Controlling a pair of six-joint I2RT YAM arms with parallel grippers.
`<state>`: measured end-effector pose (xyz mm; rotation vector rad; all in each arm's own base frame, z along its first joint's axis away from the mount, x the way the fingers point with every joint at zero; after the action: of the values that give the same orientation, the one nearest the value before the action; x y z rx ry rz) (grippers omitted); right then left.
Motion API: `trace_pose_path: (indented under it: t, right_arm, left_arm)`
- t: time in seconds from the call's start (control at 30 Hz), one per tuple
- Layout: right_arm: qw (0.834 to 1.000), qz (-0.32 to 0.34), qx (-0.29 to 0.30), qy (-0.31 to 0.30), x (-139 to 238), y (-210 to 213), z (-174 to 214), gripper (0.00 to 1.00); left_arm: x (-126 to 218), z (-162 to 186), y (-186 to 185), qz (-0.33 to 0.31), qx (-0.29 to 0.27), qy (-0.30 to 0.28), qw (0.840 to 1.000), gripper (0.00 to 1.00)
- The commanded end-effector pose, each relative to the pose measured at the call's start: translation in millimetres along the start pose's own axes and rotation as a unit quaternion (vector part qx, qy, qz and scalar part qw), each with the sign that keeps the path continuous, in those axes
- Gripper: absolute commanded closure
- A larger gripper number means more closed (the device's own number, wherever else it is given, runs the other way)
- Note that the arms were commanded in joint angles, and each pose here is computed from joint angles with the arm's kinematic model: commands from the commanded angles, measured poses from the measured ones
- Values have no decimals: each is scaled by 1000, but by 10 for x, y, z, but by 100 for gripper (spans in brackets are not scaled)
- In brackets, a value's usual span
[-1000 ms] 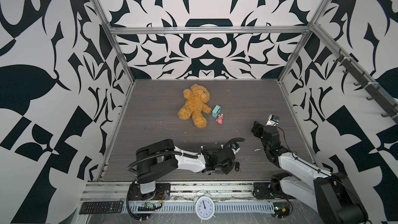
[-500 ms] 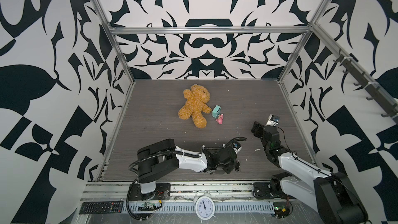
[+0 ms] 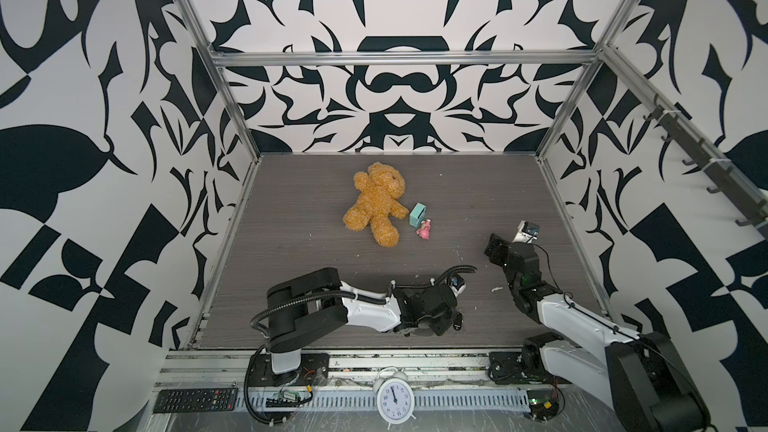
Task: Put the keys on the keyring
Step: 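Close the left gripper on the edge of the metal ring plate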
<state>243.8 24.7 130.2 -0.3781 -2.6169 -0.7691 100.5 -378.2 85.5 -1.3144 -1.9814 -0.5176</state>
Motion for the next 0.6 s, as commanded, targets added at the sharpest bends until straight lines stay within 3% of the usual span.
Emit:
trace_pose_path:
  t: [0.0,0.23,0.57]
  right_arm:
    - [1000,-17,-4,-22,10,93,-116,17]
    - [1000,-17,-5,-23,16,92,-119,17]
    - [1000,-19,-5,-24,19,91,-117,17]
  left_arm:
    - [-24,10,-11,-7,-3,6,1000,89]
    - [49,-50,17,-22,-4,-15,1000,100]
    - [471,-464,177,-95,-31,-111,989,100]
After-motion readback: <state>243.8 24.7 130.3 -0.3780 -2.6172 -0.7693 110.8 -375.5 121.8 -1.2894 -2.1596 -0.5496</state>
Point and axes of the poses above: each gripper's point midway between its finger pads, its own x axis back along the fingers, its own y axis along the line the jaws close on, z = x × y, the point moved 8 cm from there along x, back along the fingers, and after that the axes turned 13 degrees about -x, right-handed, at the moved point
